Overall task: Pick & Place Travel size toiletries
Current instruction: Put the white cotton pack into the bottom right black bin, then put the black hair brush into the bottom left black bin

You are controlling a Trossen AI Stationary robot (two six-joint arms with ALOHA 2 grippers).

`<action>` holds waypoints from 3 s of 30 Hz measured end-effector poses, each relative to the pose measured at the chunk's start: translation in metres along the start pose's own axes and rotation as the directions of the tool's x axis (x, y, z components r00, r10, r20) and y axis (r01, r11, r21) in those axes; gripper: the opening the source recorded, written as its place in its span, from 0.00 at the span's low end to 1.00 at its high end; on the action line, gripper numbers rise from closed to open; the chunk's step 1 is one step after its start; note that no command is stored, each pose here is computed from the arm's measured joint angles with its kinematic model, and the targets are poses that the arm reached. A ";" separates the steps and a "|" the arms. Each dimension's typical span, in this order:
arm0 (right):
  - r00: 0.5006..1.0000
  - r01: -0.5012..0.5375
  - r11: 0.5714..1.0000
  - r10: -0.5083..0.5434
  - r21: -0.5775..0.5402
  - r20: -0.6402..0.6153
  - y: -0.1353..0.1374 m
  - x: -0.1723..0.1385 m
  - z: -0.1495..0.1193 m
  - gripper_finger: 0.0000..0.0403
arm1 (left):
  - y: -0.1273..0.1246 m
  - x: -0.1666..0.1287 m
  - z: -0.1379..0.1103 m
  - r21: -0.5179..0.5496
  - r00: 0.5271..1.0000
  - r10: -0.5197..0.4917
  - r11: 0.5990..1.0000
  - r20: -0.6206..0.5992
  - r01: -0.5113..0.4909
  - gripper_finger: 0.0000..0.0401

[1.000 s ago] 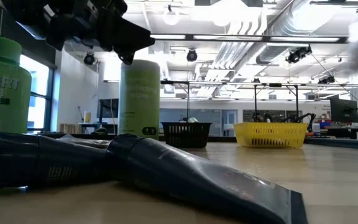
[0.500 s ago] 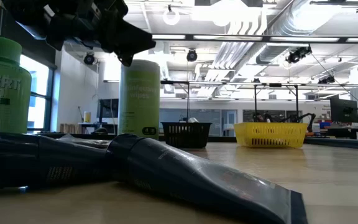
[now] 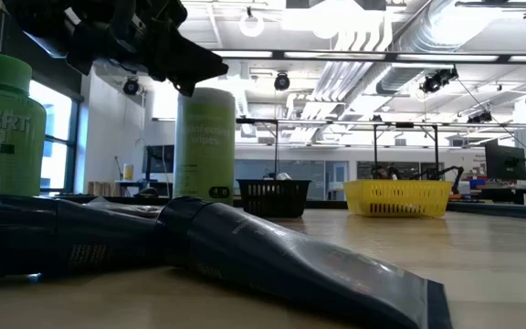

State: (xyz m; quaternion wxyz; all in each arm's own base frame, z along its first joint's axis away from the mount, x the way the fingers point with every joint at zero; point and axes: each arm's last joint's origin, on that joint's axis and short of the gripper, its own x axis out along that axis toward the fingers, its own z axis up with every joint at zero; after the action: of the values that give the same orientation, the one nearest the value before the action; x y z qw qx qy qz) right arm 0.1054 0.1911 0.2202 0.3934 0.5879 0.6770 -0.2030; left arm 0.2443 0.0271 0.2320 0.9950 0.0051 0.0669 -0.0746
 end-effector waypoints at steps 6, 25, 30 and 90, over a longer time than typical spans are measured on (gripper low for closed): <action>0.991 0.129 0.989 -0.126 -0.070 0.045 -0.009 0.009 0.004 0.01 | 0.000 0.000 0.000 0.008 1.000 0.000 1.000 0.000 0.000 0.28; 0.955 0.267 0.938 -0.227 -0.219 0.192 -0.016 0.032 0.013 0.01 | 0.004 0.000 0.000 0.009 0.992 0.126 0.992 -0.003 -0.126 0.28; 0.947 0.291 0.942 -0.258 -0.169 0.193 -0.018 0.031 0.014 0.01 | 0.004 0.000 0.000 0.008 0.991 0.133 0.991 -0.002 -0.133 0.28; 0.881 -0.189 0.861 0.361 -0.472 0.306 0.028 -0.064 0.056 0.01 | 0.004 0.000 -0.004 0.062 0.991 0.130 0.990 -0.042 -0.127 0.28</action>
State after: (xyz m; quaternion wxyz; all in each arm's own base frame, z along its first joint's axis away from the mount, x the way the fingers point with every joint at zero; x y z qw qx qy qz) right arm 0.1486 0.1159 0.2407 0.6628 0.5276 0.5217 -0.1009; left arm 0.2440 0.0309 0.2284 0.9953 0.0405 0.0869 -0.0119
